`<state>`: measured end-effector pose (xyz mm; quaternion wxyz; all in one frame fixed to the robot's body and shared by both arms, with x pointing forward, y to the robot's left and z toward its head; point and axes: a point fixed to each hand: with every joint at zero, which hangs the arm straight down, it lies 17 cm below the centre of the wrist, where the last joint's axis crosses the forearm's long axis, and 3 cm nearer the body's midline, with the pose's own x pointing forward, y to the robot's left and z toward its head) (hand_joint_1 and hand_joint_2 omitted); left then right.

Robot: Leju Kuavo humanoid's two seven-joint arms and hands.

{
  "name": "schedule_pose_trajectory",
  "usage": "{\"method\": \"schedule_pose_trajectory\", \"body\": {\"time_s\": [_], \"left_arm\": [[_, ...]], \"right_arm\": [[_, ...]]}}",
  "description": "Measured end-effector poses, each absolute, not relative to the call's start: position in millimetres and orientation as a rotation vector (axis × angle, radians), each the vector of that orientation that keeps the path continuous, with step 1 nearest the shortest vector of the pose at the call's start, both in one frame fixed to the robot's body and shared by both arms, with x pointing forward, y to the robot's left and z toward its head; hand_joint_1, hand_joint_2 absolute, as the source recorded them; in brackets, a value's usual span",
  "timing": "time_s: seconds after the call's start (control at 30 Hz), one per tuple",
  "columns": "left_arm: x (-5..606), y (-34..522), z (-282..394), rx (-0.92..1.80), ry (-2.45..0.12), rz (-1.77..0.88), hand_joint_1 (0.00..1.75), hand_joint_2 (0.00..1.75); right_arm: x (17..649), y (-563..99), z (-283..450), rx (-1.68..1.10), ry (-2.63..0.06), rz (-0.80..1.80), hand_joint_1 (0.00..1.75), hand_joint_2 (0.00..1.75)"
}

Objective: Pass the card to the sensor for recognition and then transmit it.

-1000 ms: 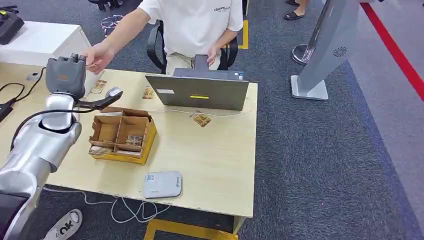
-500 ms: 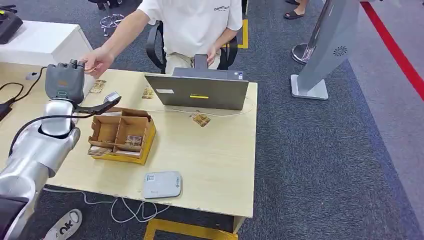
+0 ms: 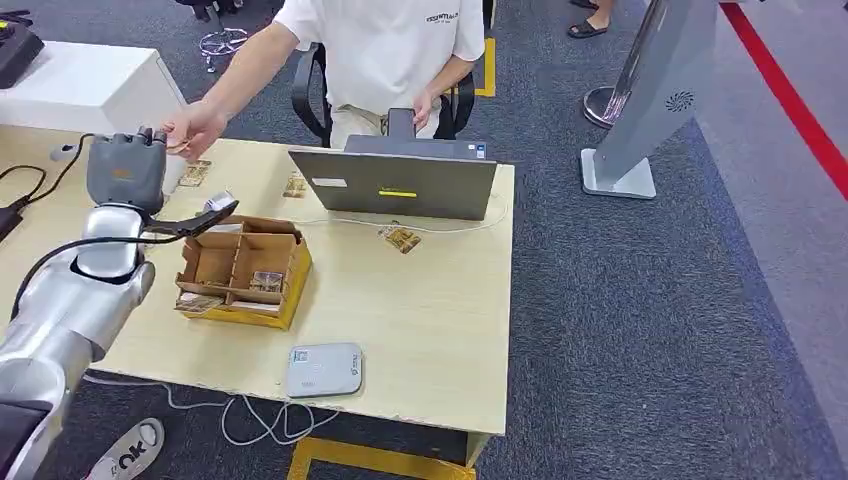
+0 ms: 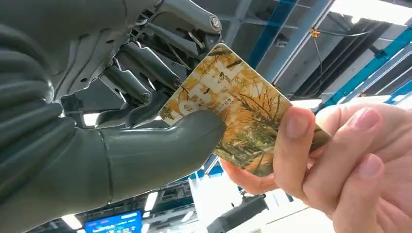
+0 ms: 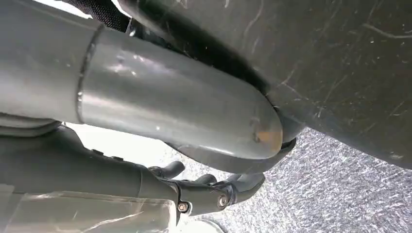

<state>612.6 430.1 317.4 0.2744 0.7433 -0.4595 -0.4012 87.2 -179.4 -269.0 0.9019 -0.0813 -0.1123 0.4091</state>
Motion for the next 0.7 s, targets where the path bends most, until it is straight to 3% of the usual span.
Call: {"method": "schedule_pose_trajectory", "body": {"time_s": [0.6,0.63,0.7], "left_arm": [[610.7,429.8,310.9,1.993,-1.236,-1.083,1.75,1.75],[610.7,429.8,310.7,1.992,-1.236,-1.083,0.0,1.75],[610.4,429.5,310.8,1.994,-1.239,-1.082,0.0,1.75]], "right_arm": [[87.0,-179.9,-269.0,-0.17,-0.23,0.85,0.0,0.0],[86.9,-179.9,-269.0,-0.17,-0.229,0.85,0.0,0.0],[86.9,-179.9,-269.1,-0.17,-0.229,0.85,0.0,0.0]]}}
